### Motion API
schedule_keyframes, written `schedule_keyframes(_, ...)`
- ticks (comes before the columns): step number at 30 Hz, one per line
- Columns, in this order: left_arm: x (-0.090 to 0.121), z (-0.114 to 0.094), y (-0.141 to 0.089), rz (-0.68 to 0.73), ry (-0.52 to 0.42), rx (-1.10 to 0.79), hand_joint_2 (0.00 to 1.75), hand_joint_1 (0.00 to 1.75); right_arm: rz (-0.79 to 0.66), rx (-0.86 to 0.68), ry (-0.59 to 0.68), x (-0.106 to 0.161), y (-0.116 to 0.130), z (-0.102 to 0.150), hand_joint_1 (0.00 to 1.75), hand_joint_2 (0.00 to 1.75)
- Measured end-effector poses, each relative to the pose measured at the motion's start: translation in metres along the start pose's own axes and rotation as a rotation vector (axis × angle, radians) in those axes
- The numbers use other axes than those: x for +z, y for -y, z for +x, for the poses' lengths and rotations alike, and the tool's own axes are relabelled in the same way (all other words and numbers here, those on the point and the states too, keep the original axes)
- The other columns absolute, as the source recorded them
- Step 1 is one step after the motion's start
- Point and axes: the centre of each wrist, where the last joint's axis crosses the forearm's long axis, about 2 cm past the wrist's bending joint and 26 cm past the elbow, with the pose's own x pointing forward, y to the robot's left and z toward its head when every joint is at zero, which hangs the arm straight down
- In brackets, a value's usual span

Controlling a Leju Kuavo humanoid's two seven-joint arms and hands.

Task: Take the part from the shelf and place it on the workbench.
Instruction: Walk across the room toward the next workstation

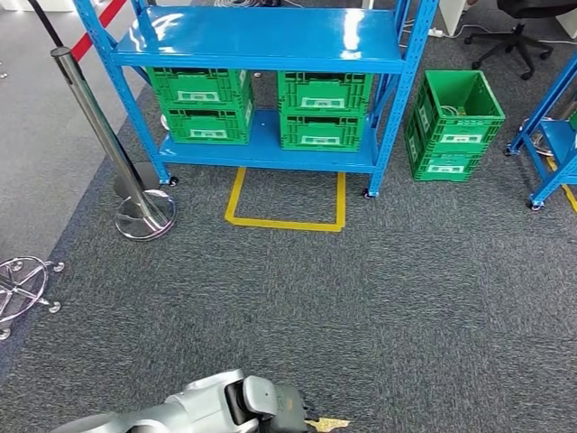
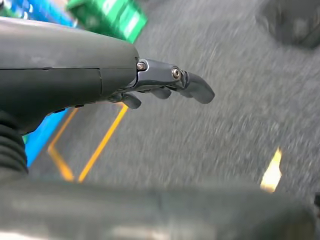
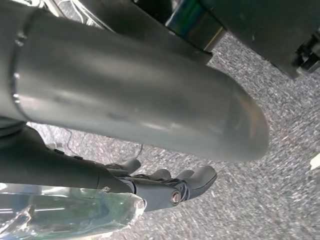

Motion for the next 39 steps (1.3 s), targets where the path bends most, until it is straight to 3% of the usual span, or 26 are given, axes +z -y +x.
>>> schedule_keyframes(5, -0.007, 0.008, 0.017, -0.054, -0.019, 0.071, 0.00, 0.00, 0.008, 0.018, 0.015, -0.001, 0.003, 0.004, 0.00, 0.00)
schedule_keyframes(21, -0.008, 0.010, 0.037, -0.126, -0.078, 0.164, 0.00, 0.00, 0.036, 0.071, 0.047, -0.004, 0.008, 0.011, 0.00, 0.00)
schedule_keyframes(29, -0.013, 0.027, 0.053, -0.150, -0.137, 0.194, 0.00, 0.00, 0.056, 0.109, 0.069, -0.005, 0.009, 0.015, 0.00, 0.00)
schedule_keyframes(30, -0.014, 0.030, 0.056, -0.151, -0.138, 0.194, 0.44, 0.00, 0.058, 0.111, 0.072, -0.005, 0.009, 0.015, 0.00, 0.00)
schedule_keyframes(33, -0.016, 0.038, 0.063, -0.153, -0.146, 0.183, 1.75, 0.00, 0.060, 0.108, 0.081, -0.005, 0.009, 0.015, 0.00, 1.31)
schedule_keyframes(34, -0.017, 0.041, 0.065, -0.155, -0.151, 0.182, 1.75, 0.00, 0.060, 0.101, 0.084, -0.005, 0.009, 0.015, 0.00, 1.75)
schedule_keyframes(36, -0.018, 0.048, 0.071, -0.161, -0.156, 0.207, 1.75, 0.00, 0.060, 0.075, 0.084, -0.005, 0.010, 0.014, 0.00, 1.75)
schedule_keyframes(39, -0.019, 0.056, 0.081, -0.157, -0.156, 0.310, 0.44, 0.00, 0.064, 0.024, 0.069, -0.005, 0.010, 0.009, 0.00, 0.44)
